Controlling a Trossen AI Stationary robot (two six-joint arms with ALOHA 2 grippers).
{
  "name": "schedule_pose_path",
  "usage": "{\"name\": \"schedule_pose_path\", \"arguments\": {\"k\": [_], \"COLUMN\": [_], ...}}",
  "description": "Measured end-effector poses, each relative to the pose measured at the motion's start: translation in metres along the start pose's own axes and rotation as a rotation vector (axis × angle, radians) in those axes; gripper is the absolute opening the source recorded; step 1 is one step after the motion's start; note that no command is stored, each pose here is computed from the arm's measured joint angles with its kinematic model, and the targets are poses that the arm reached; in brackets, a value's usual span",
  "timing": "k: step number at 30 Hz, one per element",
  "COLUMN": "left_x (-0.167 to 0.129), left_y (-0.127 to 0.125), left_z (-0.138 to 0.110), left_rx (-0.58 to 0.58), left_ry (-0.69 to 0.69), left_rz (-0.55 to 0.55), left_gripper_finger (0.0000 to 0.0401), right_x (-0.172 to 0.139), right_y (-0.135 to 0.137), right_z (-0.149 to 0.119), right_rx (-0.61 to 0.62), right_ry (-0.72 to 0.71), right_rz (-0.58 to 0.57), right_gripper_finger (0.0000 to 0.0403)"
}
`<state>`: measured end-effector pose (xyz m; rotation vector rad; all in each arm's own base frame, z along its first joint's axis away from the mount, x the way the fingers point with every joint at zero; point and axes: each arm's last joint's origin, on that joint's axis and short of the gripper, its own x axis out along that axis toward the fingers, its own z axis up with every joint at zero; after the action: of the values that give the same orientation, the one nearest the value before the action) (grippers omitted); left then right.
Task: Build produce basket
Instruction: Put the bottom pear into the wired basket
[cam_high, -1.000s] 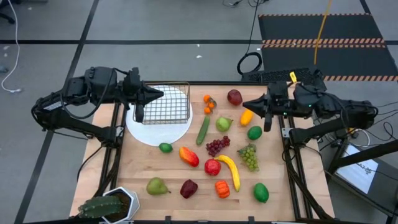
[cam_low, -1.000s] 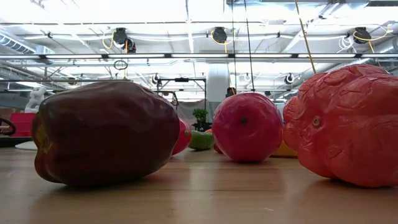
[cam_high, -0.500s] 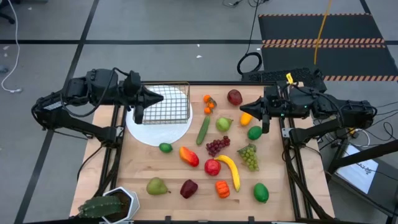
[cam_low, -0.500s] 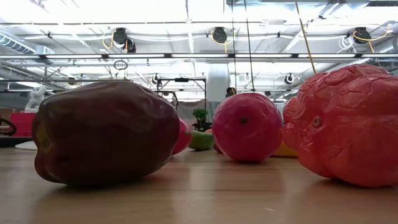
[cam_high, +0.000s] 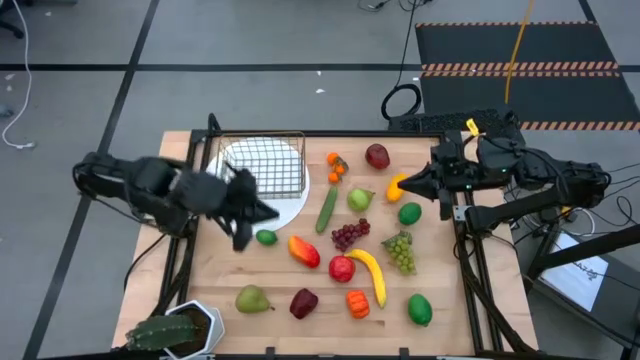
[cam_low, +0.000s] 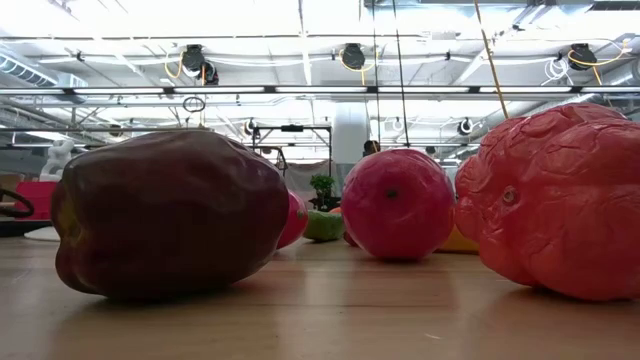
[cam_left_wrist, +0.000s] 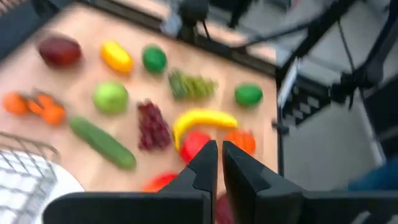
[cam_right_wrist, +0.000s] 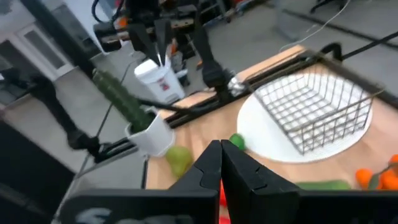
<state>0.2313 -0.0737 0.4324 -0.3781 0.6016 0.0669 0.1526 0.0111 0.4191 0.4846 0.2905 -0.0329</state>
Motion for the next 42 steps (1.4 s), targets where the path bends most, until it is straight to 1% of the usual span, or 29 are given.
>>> {"name": "schedule_pose_path", "arguments": {"k": [2,5,8,10,12,14,18,24,27,30,33,36,38,40,42], "left_x": [0.015,0.035,0.053,0.063,0.075,0.084,0.102,0.128,0.141,0.160,0.173,0.189,0.196,0.201,0.205], "left_y": [-0.009,-0.021,-0.029,-0.034,-0.039,-0.045,-0.055,-0.070,-0.077,-0.081,-0.083,-0.083,-0.081,-0.078,-0.075], "left_z": [-0.011,-0.025,-0.037,-0.044,-0.051,-0.060,-0.074,-0.100,-0.116,-0.133,-0.146,-0.161,-0.170,-0.176,-0.184], "left_rx": [0.020,0.061,0.069,0.078,0.086,0.105,0.140,0.286,0.358,0.402,0.413,0.406,0.398,0.388,0.388], "left_ry": [0.094,0.227,0.327,0.395,0.448,0.497,0.559,0.658,0.712,0.768,0.823,0.899,0.955,1.016,1.073], "left_rz": [0.000,-0.016,-0.018,-0.028,-0.041,-0.047,-0.039,-0.065,-0.076,-0.061,-0.054,-0.056,-0.047,-0.040,-0.009], "left_gripper_finger": [0.0026,0.0026,0.0027,0.0032,0.0046,0.0068,0.0125,0.0213,0.0259,0.0303,0.0340,0.0369,0.0381,0.0386,0.0386], "right_x": [-0.003,-0.005,-0.007,-0.008,-0.009,-0.009,-0.009,-0.009,-0.009,-0.009,-0.009,-0.009,-0.009,-0.009,-0.009], "right_y": [0.000,-0.002,-0.004,-0.005,-0.006,-0.006,-0.006,-0.006,-0.005,-0.005,-0.005,-0.005,-0.005,-0.005,-0.005], "right_z": [-0.001,-0.004,-0.008,-0.009,-0.010,-0.011,-0.012,-0.012,-0.012,-0.012,-0.012,-0.012,-0.012,-0.012,-0.012], "right_rx": [0.013,0.020,0.022,0.022,0.021,0.021,0.023,0.055,0.058,0.066,0.089,0.106,0.109,0.109,0.110], "right_ry": [0.016,0.043,0.074,0.087,0.100,0.105,0.112,0.114,0.127,0.127,0.126,0.127,0.127,0.127,0.127], "right_rz": [0.008,-0.009,-0.030,-0.037,-0.044,-0.047,-0.047,-0.043,-0.023,-0.023,-0.024,-0.025,-0.025,-0.025,-0.026], "right_gripper_finger": [0.0000,0.0000,0.0000,0.0000,0.0000,0.0000,0.0000,0.0000,0.0000,0.0000,0.0000,0.0000,0.0000,0.0000,0.0000]}}
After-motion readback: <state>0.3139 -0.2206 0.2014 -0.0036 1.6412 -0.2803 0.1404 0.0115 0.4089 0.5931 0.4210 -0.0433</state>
